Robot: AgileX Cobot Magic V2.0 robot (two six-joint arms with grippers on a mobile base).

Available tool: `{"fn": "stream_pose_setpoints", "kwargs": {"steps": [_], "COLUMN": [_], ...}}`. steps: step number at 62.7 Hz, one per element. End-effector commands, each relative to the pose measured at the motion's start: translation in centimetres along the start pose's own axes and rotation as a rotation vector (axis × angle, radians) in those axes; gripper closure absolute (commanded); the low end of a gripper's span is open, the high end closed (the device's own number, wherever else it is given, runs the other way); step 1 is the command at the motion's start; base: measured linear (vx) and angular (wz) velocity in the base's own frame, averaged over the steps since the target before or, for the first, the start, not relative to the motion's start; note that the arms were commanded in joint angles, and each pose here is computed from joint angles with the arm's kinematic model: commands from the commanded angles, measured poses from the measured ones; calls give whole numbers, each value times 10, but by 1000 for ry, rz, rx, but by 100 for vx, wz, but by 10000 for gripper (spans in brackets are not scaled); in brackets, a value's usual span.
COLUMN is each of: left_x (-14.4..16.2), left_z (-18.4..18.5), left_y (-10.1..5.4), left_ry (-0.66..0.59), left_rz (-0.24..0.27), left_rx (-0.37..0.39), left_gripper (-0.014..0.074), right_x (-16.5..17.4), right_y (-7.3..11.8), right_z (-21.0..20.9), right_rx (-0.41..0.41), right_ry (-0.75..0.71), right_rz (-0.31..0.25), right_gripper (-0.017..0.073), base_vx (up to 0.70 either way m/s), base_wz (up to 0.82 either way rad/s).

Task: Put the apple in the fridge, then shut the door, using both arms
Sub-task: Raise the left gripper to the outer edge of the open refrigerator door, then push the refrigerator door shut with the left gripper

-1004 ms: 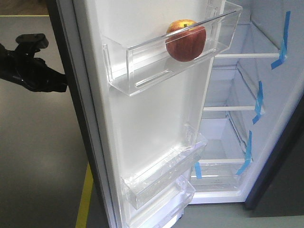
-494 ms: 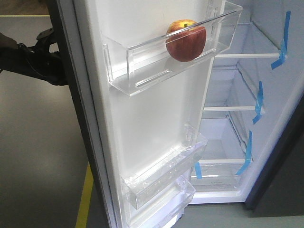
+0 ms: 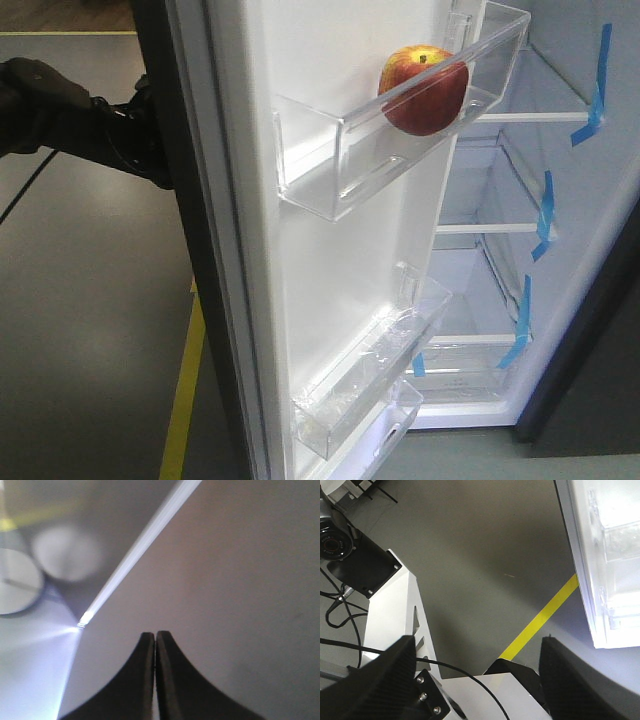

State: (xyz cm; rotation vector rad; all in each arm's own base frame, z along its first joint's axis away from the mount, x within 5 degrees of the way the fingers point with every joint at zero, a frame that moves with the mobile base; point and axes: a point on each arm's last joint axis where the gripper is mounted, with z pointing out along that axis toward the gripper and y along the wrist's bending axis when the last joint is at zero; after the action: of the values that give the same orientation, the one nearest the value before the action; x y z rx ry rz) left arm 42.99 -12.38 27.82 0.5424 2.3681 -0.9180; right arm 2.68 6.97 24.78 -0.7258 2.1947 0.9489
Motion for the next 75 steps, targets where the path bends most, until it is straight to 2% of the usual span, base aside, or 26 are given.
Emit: {"fn": "stream_pose_setpoints", "kwargs": {"steps": [1, 12, 22, 62, 70, 75], "left_x": [-17, -17, -15, 13, 19, 21], "left_z": [-15, 0, 14, 69, 73, 74], "left_y": [-40, -66, -89, -203, -215, -215], "left_ry": [-85, -91, -86, -73, -62, -49], "left_rz": [47, 75, 108, 241, 283, 302], "left_rx": [79, 149, 170, 298, 309, 295], "left_gripper": [600, 600, 600, 600, 600, 600], "right_x": [-11, -11, -11, -11, -11, -11], "right_y": [4, 4, 4, 4, 4, 4], "right_z": [-3, -3, -3, -3, -3, -3], "right_rx": [-19, -19, -19, -19, -19, -19], "right_ry": [-62, -62, -62, -62, -62, -62], "right_rz": [14, 14, 14, 14, 14, 14], "right_gripper": [61, 61, 61, 61, 61, 61], "base_vx": [0, 0, 0, 0, 0, 0], "base_wz": [0, 0, 0, 0, 0, 0]}}
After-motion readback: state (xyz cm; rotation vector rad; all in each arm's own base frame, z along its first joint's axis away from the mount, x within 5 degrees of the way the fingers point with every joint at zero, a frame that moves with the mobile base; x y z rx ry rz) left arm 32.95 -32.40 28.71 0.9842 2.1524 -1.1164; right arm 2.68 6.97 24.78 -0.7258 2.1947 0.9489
